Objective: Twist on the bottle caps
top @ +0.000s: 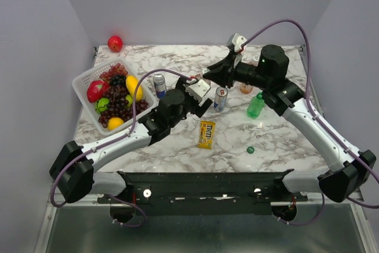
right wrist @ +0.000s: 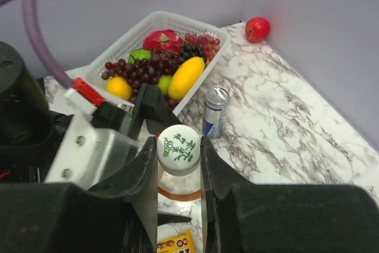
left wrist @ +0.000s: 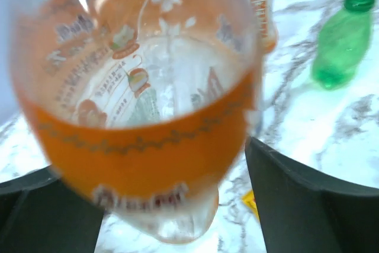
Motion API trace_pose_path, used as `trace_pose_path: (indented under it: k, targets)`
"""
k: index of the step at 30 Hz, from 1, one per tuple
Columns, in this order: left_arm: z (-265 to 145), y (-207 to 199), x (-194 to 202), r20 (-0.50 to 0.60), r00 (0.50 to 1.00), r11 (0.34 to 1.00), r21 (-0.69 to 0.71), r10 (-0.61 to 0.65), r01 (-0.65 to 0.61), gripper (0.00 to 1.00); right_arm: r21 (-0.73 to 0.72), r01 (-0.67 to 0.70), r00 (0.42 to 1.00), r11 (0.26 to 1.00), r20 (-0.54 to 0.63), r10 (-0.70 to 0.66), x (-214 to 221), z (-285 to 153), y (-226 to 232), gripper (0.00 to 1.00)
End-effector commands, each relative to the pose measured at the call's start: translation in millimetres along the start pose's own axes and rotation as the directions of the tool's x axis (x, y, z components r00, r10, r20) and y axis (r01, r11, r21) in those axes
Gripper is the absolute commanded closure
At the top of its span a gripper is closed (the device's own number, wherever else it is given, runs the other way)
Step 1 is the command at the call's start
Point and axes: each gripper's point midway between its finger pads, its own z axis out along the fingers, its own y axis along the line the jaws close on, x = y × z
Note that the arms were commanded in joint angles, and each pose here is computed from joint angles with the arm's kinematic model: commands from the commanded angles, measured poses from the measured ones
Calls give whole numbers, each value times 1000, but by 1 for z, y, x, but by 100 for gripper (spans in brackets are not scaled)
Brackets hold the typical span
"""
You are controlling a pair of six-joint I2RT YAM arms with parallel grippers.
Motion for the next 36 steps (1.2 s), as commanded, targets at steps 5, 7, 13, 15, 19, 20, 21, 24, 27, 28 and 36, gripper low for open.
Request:
trace_pose_path:
  k: [5, 7, 13, 15, 19, 20, 21, 24, 27, 28, 36]
  targets:
    - [-49, 7, 47, -193, 979, 994, 103, 62, -43, 1, 94, 63, 985, 994, -164, -47, 26, 27, -61, 100]
    - [-61, 15, 65, -256, 966, 997, 72, 33, -15, 1, 101, 90, 980, 991, -184, -70, 29, 39, -76, 100]
    - [-92, 24, 96, -347, 937, 996, 50, -50, 72, 1, 117, 74, 969, 990, -243, -44, 55, 60, -111, 100]
    - [-92, 20, 93, -339, 938, 991, 81, -72, 106, 1, 125, 55, 967, 991, -254, -21, 68, 63, -123, 100]
    - [-86, 18, 87, -317, 945, 986, 107, -85, 125, 1, 122, 26, 968, 992, -250, 6, 83, 70, -135, 99]
    - [-84, 18, 85, -313, 946, 986, 108, -85, 124, 1, 125, 23, 968, 992, -251, 9, 87, 71, -138, 99]
    - [-82, 18, 83, -309, 947, 986, 110, -84, 123, 1, 125, 22, 967, 992, -254, 11, 91, 72, -139, 99]
    - [-77, 19, 78, -299, 951, 986, 115, -77, 116, 1, 126, 15, 964, 992, -266, 19, 105, 75, -142, 98]
    - [-74, 20, 77, -293, 953, 987, 116, -75, 114, 1, 132, 13, 963, 991, -270, 24, 114, 78, -144, 96]
    - [-74, 19, 78, -295, 952, 987, 116, -75, 114, 1, 134, 14, 962, 991, -273, 23, 117, 78, -146, 95]
    - [-72, 20, 79, -297, 952, 986, 122, -72, 113, 1, 155, 6, 952, 988, -302, 41, 135, 79, -150, 78]
